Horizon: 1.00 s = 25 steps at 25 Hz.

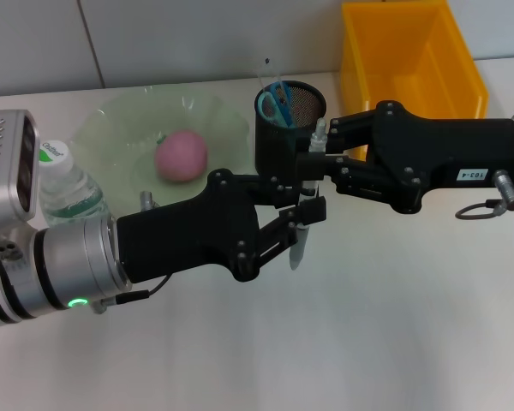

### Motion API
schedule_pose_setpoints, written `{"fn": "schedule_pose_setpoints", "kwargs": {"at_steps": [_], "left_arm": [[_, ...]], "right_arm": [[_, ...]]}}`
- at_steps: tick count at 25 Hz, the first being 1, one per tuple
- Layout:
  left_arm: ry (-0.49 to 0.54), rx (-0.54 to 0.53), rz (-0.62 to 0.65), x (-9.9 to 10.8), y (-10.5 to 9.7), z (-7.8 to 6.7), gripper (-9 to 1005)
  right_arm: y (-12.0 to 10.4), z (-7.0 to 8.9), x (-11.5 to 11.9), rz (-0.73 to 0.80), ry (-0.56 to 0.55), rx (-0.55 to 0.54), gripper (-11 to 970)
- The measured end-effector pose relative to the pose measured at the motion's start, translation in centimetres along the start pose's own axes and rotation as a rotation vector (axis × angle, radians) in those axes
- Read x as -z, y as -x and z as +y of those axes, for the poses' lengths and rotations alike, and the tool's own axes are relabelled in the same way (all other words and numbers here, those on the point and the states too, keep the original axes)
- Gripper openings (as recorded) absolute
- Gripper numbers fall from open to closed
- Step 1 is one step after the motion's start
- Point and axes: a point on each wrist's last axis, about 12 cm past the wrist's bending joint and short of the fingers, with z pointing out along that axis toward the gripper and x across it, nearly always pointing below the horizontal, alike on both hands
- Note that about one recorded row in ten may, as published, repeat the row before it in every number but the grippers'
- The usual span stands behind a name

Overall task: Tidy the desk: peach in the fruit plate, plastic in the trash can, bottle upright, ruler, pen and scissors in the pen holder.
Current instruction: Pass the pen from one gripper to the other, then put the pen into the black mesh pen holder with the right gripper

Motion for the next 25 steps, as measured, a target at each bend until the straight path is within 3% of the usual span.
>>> {"fn": "schedule_pose_setpoints", "kwargs": {"at_steps": [7,12,20,25], "left_arm": [[0.009,0.023,0.001,0.0,0.0,0.1,181],[0.01,0.036,0.015,-0.3,-0.1,0.3,395],[0.01,0.034,0.015,-0.3,0.0,0.3,564],[0.014,0.038,0.018,0.1,-0.2,0.1,701]], "right_arm": [[0.0,0.0,0.0,0.0,-0.001,0.001,191],[0.1,0.0,0.0,-0.001,-0.001,0.002,192],[0.2,-0.1,0.3,-0.002,-0.011,0.004,193],[0.8,-0.4,1.7,-0.019,-0.066,0.008,193]]}}
